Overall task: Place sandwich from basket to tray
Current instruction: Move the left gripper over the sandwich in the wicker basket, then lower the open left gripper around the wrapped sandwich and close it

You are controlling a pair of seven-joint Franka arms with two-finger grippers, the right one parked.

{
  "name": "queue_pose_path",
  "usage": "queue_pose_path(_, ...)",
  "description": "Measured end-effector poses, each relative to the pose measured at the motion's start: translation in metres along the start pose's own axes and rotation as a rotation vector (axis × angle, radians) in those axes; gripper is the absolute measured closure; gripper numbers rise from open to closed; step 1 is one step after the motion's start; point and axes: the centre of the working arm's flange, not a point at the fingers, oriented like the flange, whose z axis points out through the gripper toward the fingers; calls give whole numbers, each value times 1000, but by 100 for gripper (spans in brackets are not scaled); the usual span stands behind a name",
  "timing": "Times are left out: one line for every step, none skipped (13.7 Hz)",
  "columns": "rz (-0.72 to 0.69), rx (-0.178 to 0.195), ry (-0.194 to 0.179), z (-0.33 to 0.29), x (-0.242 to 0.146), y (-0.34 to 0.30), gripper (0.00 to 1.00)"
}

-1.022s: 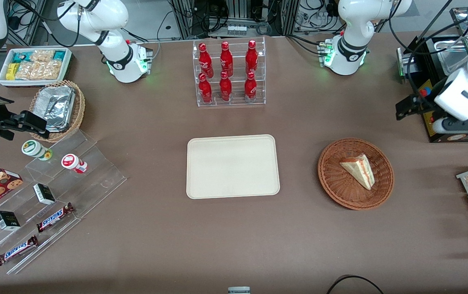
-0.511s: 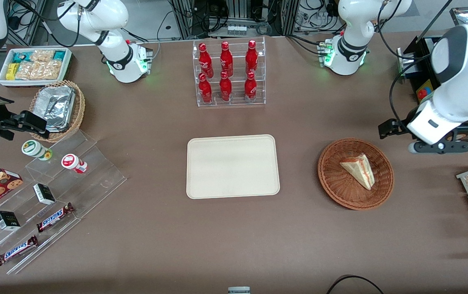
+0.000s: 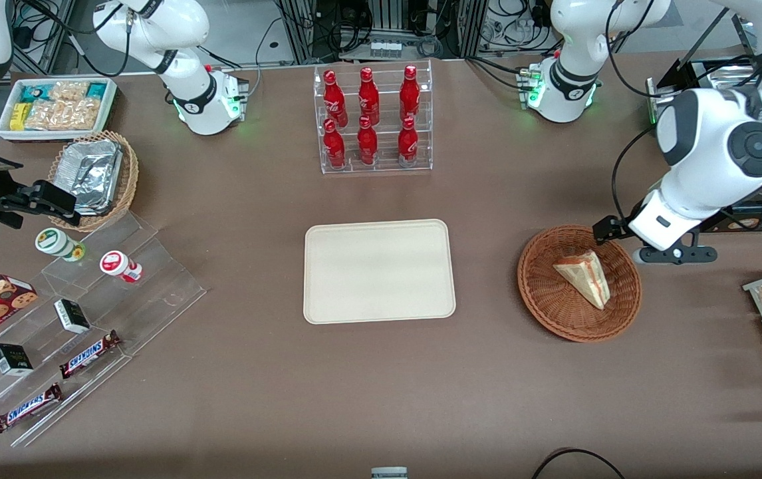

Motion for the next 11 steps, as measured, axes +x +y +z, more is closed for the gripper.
queue_pose_path(-4, -1, 1, 9, -2, -1, 0)
queue_pose_path(-19, -2, -3, 17, -3, -2, 0)
queue_pose_path(-46, -3, -5, 22, -3, -3, 0)
queue_pose_path(-89, -3, -6, 26, -2, -3, 0)
queue_pose_path(-145, -3, -10, 28, -2, -3, 0)
queue_pose_path(-210, -3, -12, 30, -2, -3, 0)
queue_pose_path(-277, -6, -5, 31, 0, -3, 0)
queue_pose_path(-353, -11, 9, 33, 1, -3, 0)
queue_pose_path(-443, -16, 18, 35, 3, -2, 0)
queue_pose_path(-542, -21, 24, 39, 4, -2, 0)
queue_pose_path(-628, -26, 29, 44, 5, 1, 0)
